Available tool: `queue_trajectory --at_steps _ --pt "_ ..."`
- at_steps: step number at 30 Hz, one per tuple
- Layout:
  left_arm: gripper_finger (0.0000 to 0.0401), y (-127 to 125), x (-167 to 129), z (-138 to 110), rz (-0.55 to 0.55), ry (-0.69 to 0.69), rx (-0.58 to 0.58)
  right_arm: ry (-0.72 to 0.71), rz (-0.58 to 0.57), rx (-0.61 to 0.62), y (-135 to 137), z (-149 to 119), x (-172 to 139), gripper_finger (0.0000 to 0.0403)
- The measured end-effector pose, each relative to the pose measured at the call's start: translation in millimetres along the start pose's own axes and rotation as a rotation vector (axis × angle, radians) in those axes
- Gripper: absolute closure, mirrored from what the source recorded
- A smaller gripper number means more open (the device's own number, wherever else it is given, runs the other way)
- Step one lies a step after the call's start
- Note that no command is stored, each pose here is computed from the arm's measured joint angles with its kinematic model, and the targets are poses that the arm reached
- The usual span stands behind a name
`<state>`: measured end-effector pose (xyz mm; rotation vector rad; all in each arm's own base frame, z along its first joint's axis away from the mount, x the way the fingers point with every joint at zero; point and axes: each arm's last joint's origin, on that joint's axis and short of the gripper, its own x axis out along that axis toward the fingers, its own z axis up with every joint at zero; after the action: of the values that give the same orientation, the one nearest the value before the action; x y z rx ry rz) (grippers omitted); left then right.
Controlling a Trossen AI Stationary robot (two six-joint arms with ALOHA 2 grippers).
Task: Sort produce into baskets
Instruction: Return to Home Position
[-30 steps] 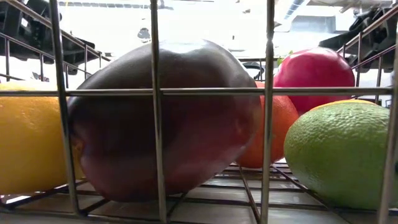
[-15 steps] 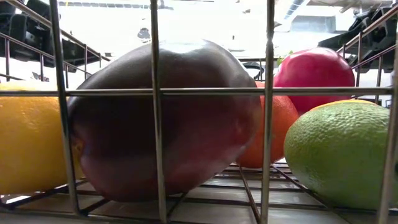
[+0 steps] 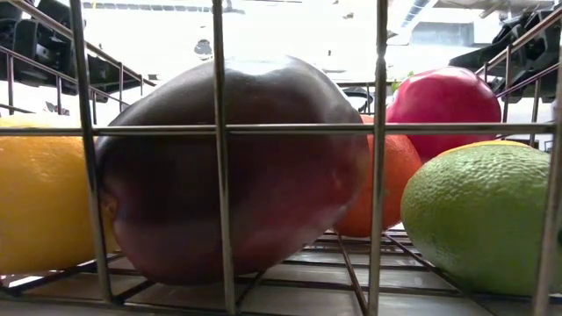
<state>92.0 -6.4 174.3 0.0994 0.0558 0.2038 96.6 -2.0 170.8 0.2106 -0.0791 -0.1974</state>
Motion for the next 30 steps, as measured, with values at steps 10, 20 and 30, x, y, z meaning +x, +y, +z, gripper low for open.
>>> queue_trajectory --at_steps 10,20,30 --pt "0.0264 0.0 0.0 0.0 0.0 0.0 0.009 0.001 0.0 0.0 0.0 -0.2 0.0 0.0035" --pt "0.0264 0.0 0.0 -0.1 -0.001 0.001 0.01 0.001 0.0 0.0 0.0 -0.2 0.0 0.0035" --pt "0.0264 0.0 0.0 -0.1 -0.001 0.001 0.003 0.002 0.0 0.0 0.0 -0.3 0.0 0.0035"
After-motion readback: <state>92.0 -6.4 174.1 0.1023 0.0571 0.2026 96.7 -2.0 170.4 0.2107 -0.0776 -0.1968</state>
